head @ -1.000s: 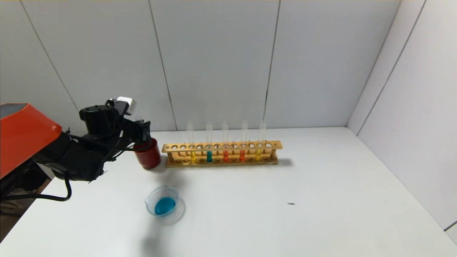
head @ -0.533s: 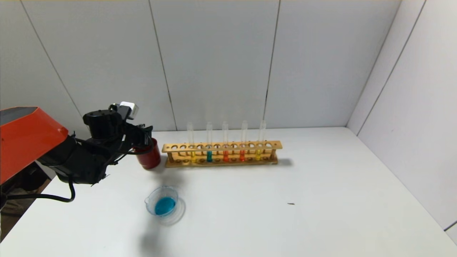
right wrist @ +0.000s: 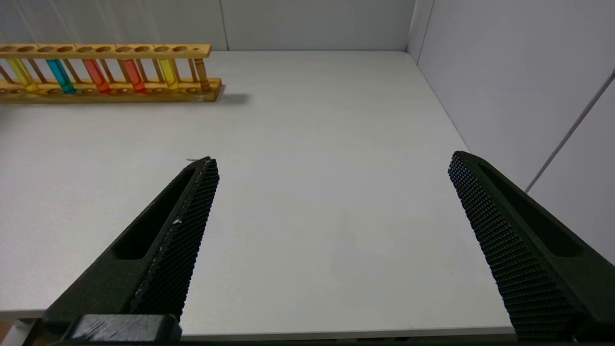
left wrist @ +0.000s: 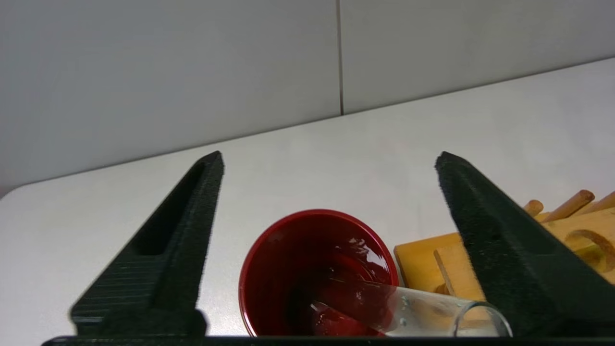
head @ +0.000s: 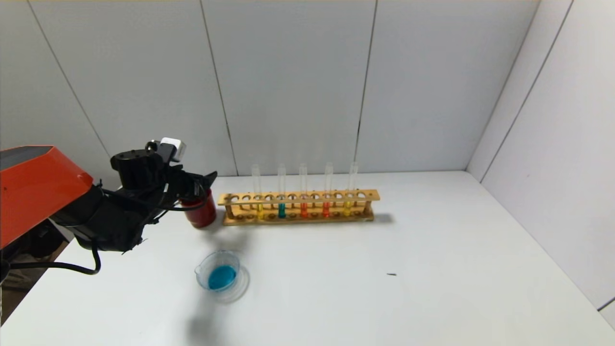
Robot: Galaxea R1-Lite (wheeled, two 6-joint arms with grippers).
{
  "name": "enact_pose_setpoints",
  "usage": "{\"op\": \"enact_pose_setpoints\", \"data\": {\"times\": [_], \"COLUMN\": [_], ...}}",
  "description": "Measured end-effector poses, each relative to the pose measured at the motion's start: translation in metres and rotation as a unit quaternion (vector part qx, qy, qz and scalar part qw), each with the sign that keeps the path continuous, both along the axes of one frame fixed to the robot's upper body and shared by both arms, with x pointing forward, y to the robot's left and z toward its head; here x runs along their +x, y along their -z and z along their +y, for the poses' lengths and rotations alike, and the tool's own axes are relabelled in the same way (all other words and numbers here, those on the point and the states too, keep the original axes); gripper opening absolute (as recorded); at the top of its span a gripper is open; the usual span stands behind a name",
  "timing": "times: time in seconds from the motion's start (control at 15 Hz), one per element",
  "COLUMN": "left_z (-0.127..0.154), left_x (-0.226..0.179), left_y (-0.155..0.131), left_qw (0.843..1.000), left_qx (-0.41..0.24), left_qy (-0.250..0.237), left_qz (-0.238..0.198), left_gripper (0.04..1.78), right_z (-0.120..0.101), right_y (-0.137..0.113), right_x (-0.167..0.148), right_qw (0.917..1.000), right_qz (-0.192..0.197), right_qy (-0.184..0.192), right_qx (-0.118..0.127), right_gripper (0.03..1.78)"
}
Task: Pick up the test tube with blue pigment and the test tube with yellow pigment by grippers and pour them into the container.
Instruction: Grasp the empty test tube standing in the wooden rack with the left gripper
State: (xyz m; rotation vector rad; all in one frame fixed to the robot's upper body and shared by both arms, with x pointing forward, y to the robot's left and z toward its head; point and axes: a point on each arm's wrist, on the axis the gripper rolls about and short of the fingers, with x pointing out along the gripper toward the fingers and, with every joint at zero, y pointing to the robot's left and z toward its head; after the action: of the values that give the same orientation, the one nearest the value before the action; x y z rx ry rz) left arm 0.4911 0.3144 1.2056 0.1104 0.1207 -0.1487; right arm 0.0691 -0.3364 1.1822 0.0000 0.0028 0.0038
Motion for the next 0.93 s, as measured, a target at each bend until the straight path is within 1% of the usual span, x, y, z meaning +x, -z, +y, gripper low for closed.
{"op": "enact_pose_setpoints", "data": {"times": [0.07,0.2,0.47,0.73,0.87,0.93], "left_z": [0.0,0.0,0.0,-0.005,-0.01,-0.015], "left_x": [-0.001,-0.003,-0.012,-0.033,-0.048,-0.056], "left_y": [-0.001,-0.008,-0.039,-0.077,-0.089,-0.091], "left_qw": [1.0,1.0,0.999,0.997,0.997,0.998], "left_qx": [0.001,0.001,0.007,0.029,0.03,0.034], "left_qy": [-0.001,-0.001,0.003,0.013,0.022,0.03], "left_qz": [-0.004,-0.012,-0.041,-0.065,-0.061,-0.051], "left_gripper": [1.68,1.75,1.75,1.75,1.75,1.75], "right_z": [0.0,0.0,0.0,0.0,0.0,0.0], "right_y": [0.0,0.0,0.0,0.0,0.0,0.0], "right_x": [0.0,0.0,0.0,0.0,0.0,0.0], "right_qw": [1.0,1.0,1.0,1.0,1.0,1.0], "right_qz": [0.0,0.0,0.0,0.0,0.0,0.0], "right_qy": [0.0,0.0,0.0,0.0,0.0,0.0], "right_qx": [0.0,0.0,0.0,0.0,0.0,0.0], "right_gripper": [1.75,1.75,1.75,1.75,1.75,1.75]}}
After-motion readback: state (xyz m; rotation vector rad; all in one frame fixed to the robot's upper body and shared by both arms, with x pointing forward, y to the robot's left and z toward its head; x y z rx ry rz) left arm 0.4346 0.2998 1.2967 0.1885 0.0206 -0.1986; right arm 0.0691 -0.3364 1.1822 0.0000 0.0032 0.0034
